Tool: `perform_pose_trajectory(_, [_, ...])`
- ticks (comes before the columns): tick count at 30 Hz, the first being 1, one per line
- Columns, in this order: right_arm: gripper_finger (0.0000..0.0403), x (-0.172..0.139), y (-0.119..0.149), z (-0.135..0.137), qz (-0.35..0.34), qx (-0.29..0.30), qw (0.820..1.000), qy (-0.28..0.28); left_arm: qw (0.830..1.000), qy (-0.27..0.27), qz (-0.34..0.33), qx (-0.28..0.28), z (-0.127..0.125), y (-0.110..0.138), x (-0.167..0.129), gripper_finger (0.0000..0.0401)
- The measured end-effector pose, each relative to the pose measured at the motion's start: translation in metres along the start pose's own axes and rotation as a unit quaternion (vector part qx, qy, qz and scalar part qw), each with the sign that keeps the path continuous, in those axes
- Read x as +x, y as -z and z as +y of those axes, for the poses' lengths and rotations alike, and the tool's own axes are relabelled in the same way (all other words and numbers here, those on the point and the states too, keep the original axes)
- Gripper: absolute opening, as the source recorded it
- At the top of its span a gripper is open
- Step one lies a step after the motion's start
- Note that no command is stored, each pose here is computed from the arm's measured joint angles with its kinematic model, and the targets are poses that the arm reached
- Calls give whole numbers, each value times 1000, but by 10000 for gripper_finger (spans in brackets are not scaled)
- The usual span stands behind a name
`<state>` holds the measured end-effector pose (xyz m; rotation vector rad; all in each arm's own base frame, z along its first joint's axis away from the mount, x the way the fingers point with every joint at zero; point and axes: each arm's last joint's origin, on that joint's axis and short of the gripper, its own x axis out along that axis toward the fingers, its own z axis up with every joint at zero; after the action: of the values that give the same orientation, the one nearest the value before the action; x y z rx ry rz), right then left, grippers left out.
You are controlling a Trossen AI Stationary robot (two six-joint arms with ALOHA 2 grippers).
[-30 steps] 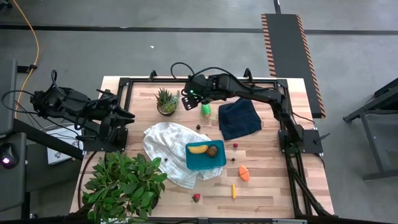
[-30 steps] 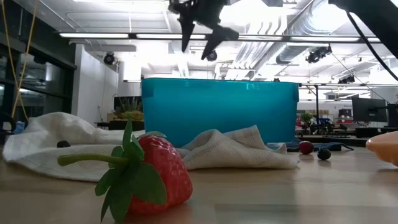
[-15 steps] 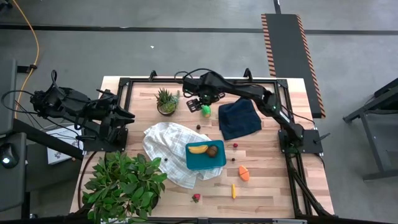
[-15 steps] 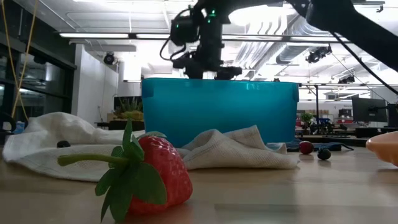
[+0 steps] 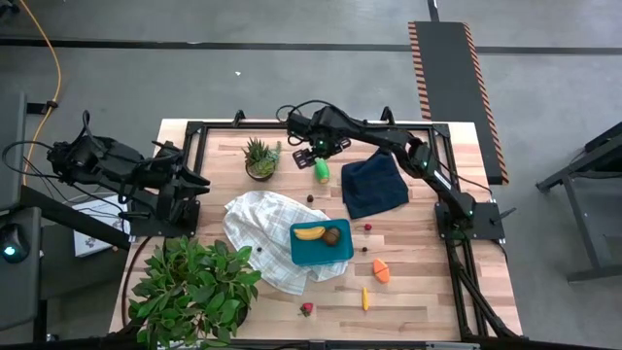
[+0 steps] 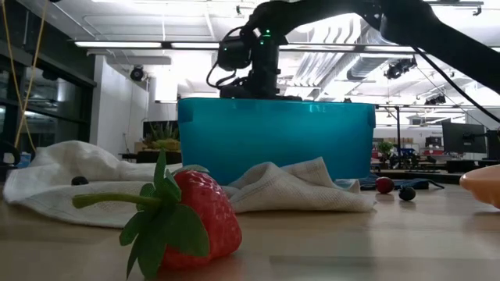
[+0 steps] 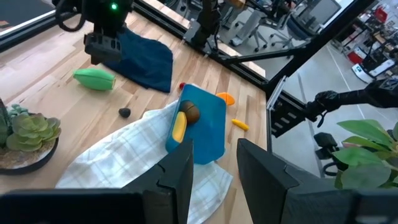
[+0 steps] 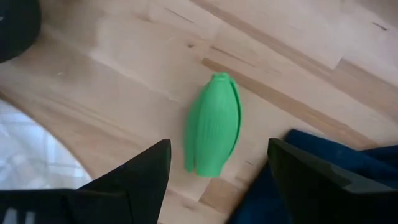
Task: Pick and placing Produce into tupperware
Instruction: Put the green corn into the blue bin
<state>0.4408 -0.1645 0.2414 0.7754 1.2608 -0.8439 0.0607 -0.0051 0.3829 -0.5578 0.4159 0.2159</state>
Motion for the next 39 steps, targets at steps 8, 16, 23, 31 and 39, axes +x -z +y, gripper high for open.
perform_pose_trajectory(8, [260, 16, -5, 0, 28, -5, 999, -20, 1000, 0, 0, 0, 0, 0, 0, 111])
perform_pose_trajectory(16, [260, 41, -4, 1, 61, -11, 998, 1, 1000, 0, 0, 0, 0, 0, 0, 111])
perform_pose_trajectory(23, [260, 55, -5, 2, 77, -10, 997, 7, 1000, 0, 0, -2, 0, 0, 0, 111])
perform_pose_trajectory(31, [260, 68, -5, 4, 83, -8, 996, 8, 1000, 5, 4, -2, 0, 0, 0, 111])
perform_pose_trajectory(39, [260, 70, -10, -1, 82, 1, 997, 8, 1000, 5, 4, -4, 0, 0, 0, 111])
